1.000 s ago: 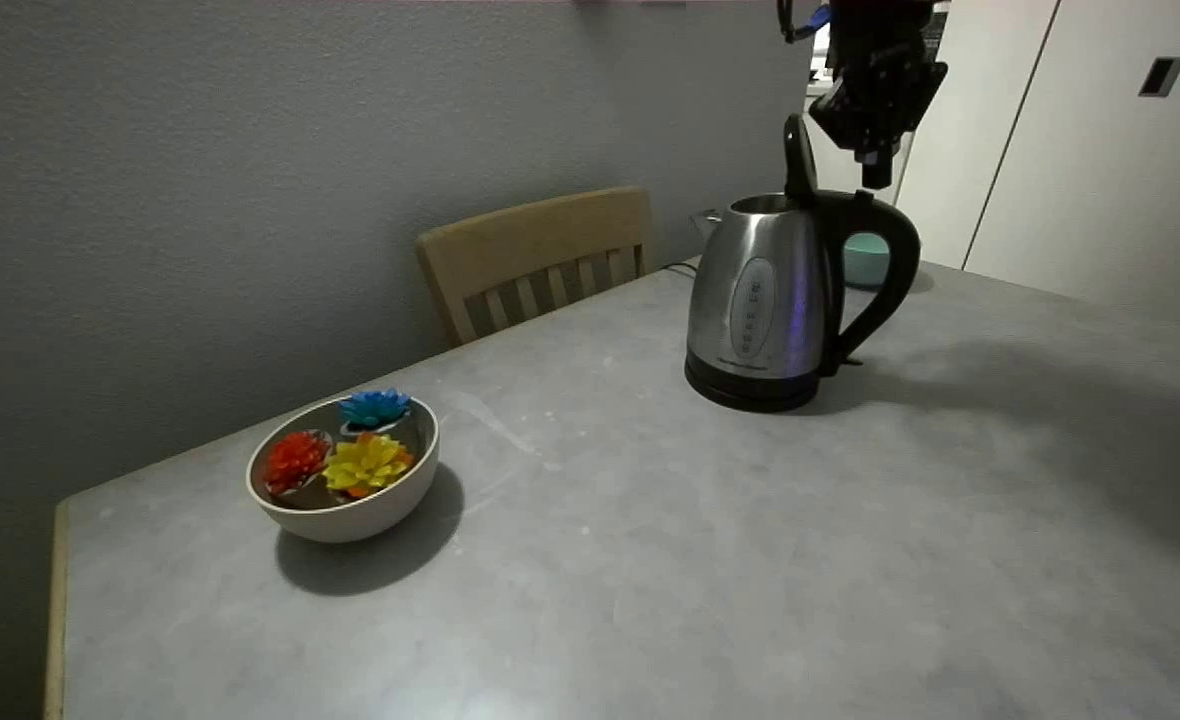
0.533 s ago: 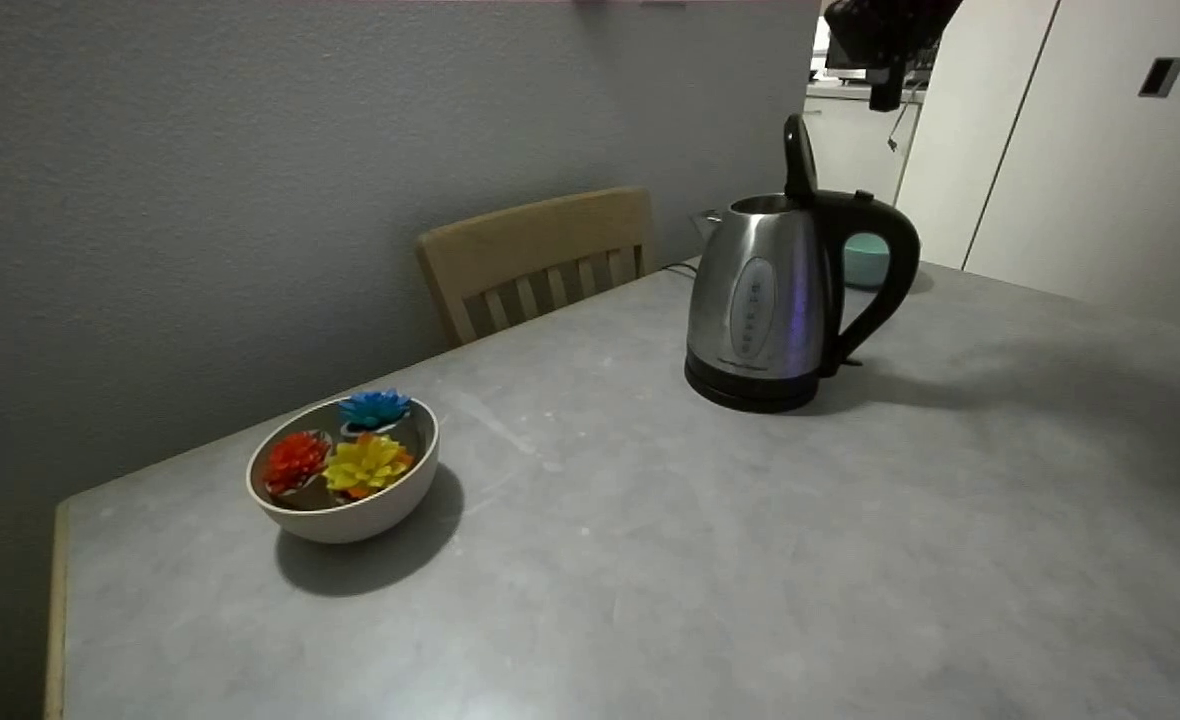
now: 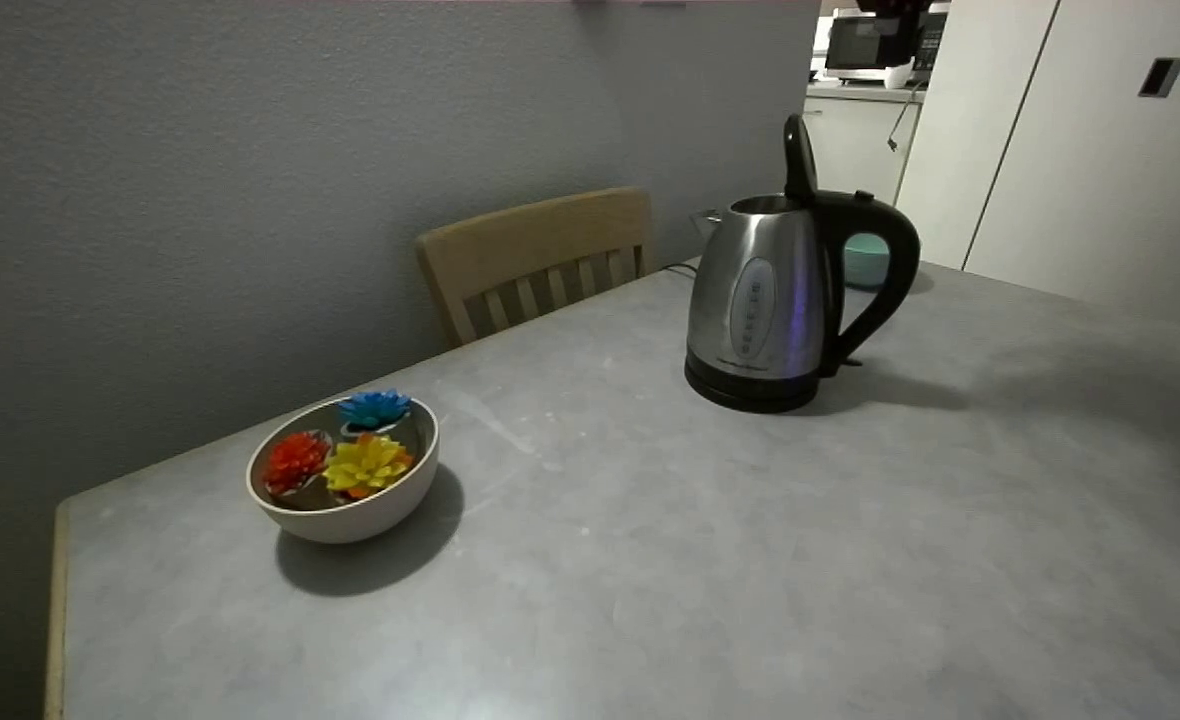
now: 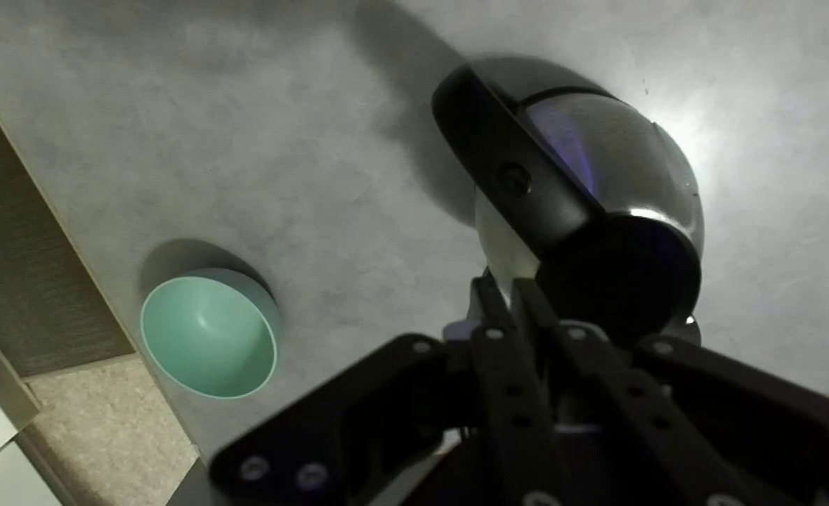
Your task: Open the lid of the kettle by pressing the button on the handle
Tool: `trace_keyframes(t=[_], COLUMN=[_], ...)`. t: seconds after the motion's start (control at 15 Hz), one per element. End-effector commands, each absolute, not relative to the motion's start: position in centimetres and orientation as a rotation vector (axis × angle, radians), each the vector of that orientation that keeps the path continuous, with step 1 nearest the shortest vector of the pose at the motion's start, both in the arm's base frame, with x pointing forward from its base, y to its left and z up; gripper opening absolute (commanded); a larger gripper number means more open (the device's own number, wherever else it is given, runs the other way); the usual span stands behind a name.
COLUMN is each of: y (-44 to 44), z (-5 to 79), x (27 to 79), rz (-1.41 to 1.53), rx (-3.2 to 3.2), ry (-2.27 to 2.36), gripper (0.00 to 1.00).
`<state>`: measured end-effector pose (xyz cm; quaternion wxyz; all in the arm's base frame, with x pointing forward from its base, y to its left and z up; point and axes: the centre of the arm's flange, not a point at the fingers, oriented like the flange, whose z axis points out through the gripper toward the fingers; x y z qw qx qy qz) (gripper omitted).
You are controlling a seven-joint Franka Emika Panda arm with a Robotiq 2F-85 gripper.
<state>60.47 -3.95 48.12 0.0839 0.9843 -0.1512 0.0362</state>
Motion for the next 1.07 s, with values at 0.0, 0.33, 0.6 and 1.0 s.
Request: trace_keyframes(t=[0.0, 0.33, 0.6, 1.0], y=[-3.5, -2.1, -1.9, -3.2], z=[48.0, 47.6, 48.3, 50.4], x=[59.4, 58.3, 57.2, 55.6], rz=[0.066, 0.072, 0.066, -0.038], rx=[2.974, 3.047, 3.095, 3.158], ry=[-0.473, -0.516, -0.503, -0.284], gripper=[0.41, 0.77, 1.00, 1.00])
